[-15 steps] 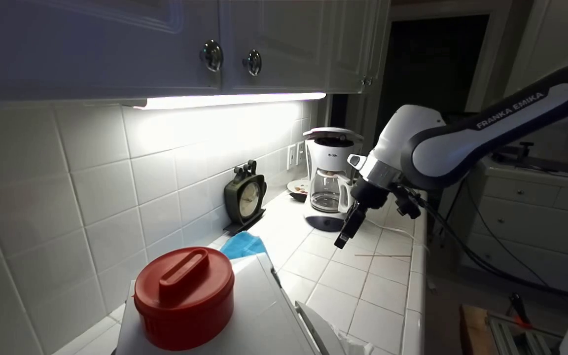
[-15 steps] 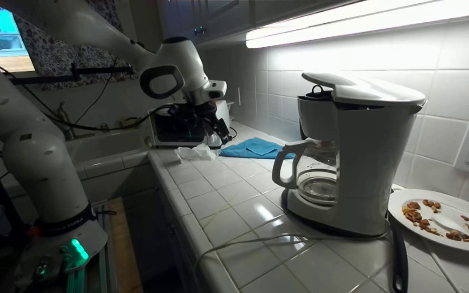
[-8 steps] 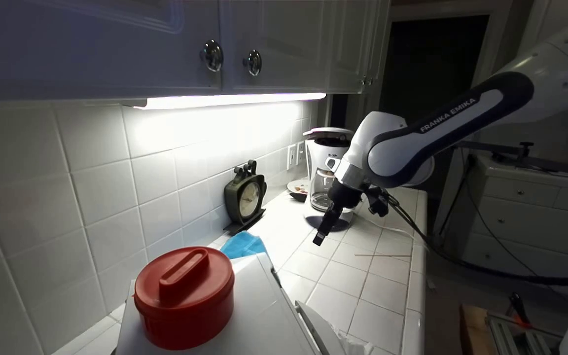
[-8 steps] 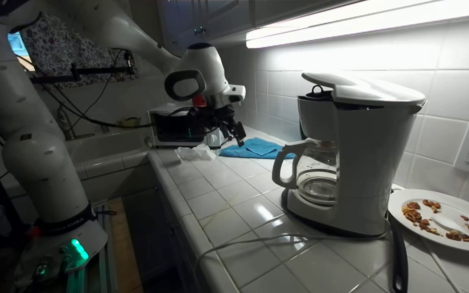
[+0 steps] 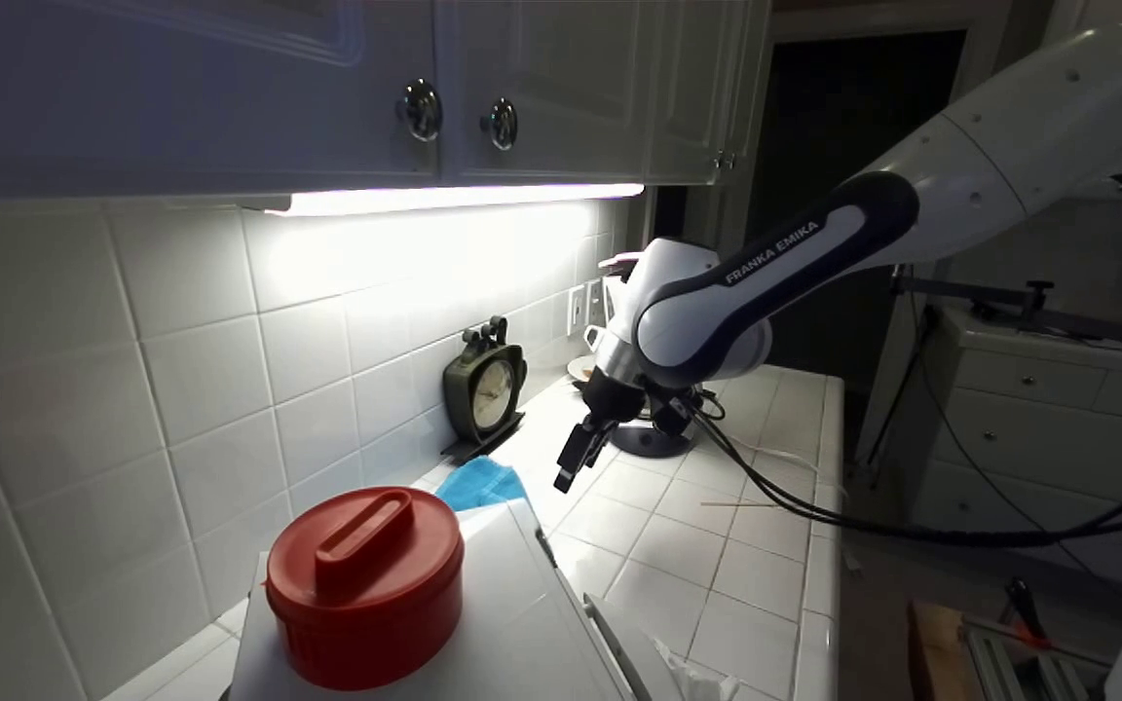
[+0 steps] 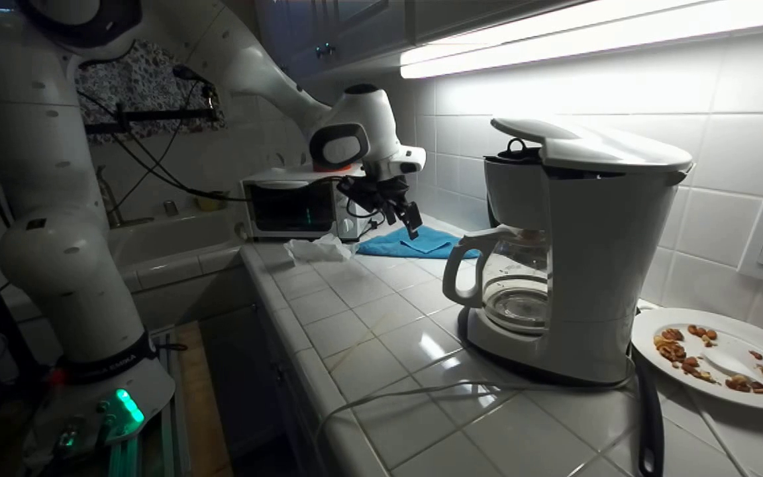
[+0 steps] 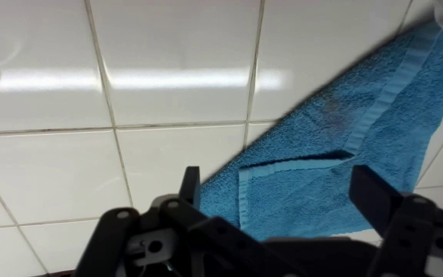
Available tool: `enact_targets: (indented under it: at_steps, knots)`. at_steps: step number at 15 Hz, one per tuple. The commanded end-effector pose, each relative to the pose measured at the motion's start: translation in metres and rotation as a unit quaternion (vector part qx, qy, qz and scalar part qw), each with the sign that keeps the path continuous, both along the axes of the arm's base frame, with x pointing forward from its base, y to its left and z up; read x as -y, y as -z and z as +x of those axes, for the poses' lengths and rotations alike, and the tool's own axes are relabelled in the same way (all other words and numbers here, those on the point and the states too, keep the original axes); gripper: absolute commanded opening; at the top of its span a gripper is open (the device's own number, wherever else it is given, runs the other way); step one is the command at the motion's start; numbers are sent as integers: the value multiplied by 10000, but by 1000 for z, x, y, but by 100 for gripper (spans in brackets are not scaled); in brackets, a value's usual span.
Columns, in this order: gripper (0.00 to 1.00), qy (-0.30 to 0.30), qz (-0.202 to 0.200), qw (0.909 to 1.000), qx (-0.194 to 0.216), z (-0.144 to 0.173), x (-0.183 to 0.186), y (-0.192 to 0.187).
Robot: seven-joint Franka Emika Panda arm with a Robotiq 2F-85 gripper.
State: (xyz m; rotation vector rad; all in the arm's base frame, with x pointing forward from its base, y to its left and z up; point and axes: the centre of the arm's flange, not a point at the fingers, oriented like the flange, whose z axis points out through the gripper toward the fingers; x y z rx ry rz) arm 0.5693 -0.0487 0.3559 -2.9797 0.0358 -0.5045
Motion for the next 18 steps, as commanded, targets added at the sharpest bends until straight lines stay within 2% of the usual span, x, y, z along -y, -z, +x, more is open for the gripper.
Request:
enact_targets:
  at_steps: [1, 4, 7, 11, 14, 18]
  knots:
    - [100, 28, 13, 10000, -15, 5, -2, 3]
    - [100, 74, 23, 10000, -24, 9, -1, 5]
    - [100, 765, 72, 9968, -205, 12, 13, 21]
    - [100, 1561, 296, 9872, -95, 26, 15, 43]
    - [100, 1732, 435, 9839, -13, 38, 7, 54]
    - [100, 1698, 475, 9841, 195, 56, -5, 52]
